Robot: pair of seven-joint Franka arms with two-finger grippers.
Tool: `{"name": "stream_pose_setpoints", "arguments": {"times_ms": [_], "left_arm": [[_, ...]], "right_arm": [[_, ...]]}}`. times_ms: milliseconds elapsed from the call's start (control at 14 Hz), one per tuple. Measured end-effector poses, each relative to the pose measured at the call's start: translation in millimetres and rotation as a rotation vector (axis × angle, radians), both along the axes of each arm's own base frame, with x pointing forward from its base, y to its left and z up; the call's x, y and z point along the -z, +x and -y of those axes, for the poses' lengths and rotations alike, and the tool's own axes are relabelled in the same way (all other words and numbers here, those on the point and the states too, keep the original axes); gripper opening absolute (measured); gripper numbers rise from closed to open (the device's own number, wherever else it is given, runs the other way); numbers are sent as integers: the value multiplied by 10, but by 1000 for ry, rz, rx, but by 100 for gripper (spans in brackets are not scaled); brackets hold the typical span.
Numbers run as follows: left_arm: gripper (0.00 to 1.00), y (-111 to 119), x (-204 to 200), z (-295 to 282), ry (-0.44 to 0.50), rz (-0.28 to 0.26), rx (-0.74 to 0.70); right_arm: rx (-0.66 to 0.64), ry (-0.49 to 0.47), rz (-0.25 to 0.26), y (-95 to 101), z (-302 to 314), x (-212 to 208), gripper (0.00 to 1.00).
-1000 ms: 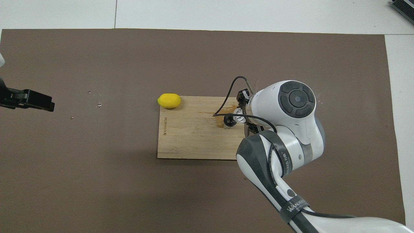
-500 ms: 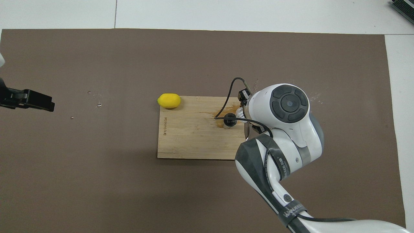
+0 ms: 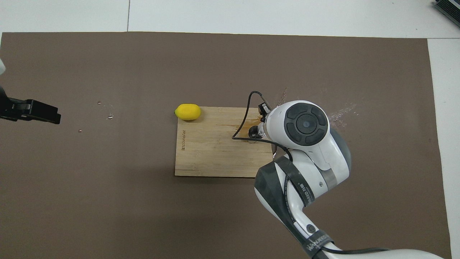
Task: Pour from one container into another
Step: 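Tilt the glass cup over the metal cup with the right gripper, then carry the glass cup back to its spot with the right gripper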
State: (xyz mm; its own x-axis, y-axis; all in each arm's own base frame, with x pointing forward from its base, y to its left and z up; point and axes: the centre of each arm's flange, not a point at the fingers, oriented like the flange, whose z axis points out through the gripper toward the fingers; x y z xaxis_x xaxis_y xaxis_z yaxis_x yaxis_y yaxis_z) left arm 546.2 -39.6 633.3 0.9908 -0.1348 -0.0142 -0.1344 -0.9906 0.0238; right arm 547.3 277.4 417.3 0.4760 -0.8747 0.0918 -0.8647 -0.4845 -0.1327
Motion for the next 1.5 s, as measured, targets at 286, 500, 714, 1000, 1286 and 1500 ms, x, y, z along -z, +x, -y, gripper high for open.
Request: {"name": "stream_pose_setpoints", "arguments": {"times_ms": [286, 500, 714, 1000, 1286, 1500], "left_arm": [[100, 0, 0, 0, 0, 0, 0], [100, 0, 0, 0, 0, 0, 0], [100, 0, 0, 0, 0, 0, 0], [100, 0, 0, 0, 0, 0, 0], [100, 0, 1, 0, 0, 0, 0], [100, 0, 1, 0, 0, 0, 0]], "right_arm": [[38, 10, -3, 22, 45, -1, 51], [126, 99, -47, 50, 104, 0, 51], [180, 170, -83, 59, 120, -1, 51], [268, 272, -132, 118, 241, -5, 51], [360, 418, -178, 305, 726, 23, 51], [464, 554, -224, 400, 1336, 233, 51]]}}
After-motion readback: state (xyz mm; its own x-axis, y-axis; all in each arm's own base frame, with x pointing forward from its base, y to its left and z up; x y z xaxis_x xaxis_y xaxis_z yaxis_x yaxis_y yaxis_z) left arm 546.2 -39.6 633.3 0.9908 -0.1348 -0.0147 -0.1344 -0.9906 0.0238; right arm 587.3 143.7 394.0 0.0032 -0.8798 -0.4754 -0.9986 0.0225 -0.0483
